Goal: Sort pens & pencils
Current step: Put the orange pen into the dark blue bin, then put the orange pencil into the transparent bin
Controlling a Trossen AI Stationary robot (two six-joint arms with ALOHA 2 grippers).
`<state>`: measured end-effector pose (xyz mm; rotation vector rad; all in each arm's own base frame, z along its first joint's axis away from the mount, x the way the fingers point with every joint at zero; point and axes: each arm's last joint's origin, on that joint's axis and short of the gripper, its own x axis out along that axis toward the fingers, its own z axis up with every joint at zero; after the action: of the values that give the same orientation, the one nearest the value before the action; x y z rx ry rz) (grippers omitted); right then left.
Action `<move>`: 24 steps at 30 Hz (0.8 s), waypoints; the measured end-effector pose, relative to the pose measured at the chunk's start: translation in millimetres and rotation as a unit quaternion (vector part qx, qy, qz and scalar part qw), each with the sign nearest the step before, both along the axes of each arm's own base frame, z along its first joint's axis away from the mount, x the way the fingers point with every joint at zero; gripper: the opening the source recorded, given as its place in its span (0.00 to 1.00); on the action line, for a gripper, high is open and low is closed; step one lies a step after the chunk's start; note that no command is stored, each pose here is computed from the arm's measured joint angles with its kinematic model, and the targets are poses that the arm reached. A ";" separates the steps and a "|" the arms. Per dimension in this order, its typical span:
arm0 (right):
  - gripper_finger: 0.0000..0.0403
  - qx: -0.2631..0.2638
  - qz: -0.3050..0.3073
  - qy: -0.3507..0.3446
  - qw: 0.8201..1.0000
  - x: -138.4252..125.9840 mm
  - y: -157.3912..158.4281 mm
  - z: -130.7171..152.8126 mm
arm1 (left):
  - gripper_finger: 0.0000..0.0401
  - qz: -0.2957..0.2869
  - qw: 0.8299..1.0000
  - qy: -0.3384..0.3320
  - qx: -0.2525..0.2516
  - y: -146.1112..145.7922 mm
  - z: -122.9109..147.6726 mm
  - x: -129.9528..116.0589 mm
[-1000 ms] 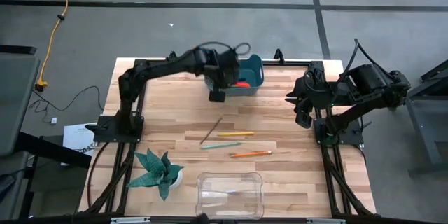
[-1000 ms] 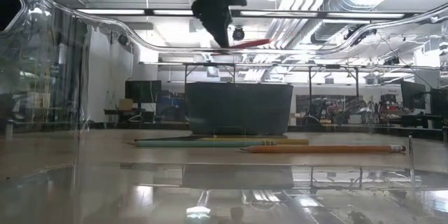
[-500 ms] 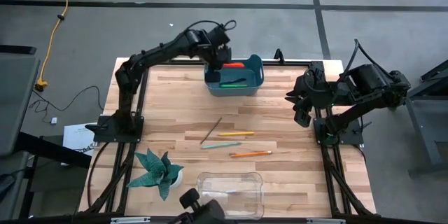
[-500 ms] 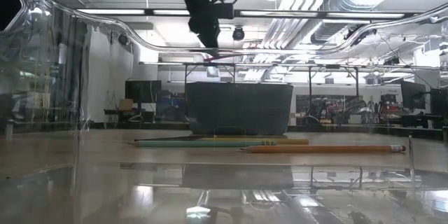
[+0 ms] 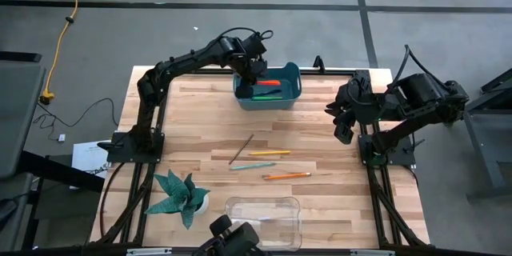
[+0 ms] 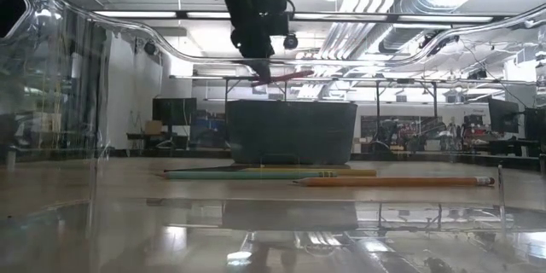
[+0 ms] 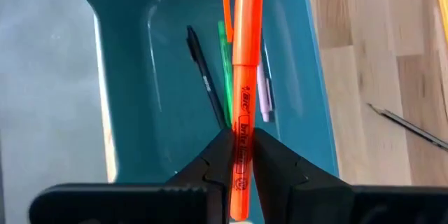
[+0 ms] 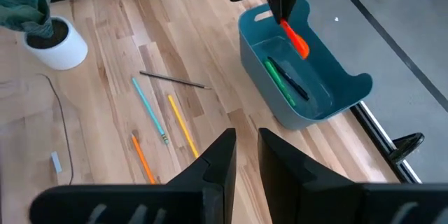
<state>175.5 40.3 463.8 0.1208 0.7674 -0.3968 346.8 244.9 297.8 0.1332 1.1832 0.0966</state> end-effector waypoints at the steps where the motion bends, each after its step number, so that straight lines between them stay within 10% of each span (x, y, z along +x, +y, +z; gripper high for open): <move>1: 0.13 0.001 0.000 0.000 1.000 0.0 0.0 0.0 | 0.11 -0.001 1.000 -0.003 0.003 0.5 0.4 0.7; 15: 0.13 -0.005 0.000 0.014 1.000 10.9 3.4 -5.0 | 0.26 -0.009 0.999 0.006 -0.035 -2.7 0.1 -5.3; 24: 0.13 -0.015 0.049 -0.011 0.999 39.1 -5.9 -3.2 | 0.26 -0.065 0.996 -0.058 -0.029 -61.9 66.4 -23.5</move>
<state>214.7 34.4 460.6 0.0596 0.7424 -0.3122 323.3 183.0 364.2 0.1516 1.0582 -0.0433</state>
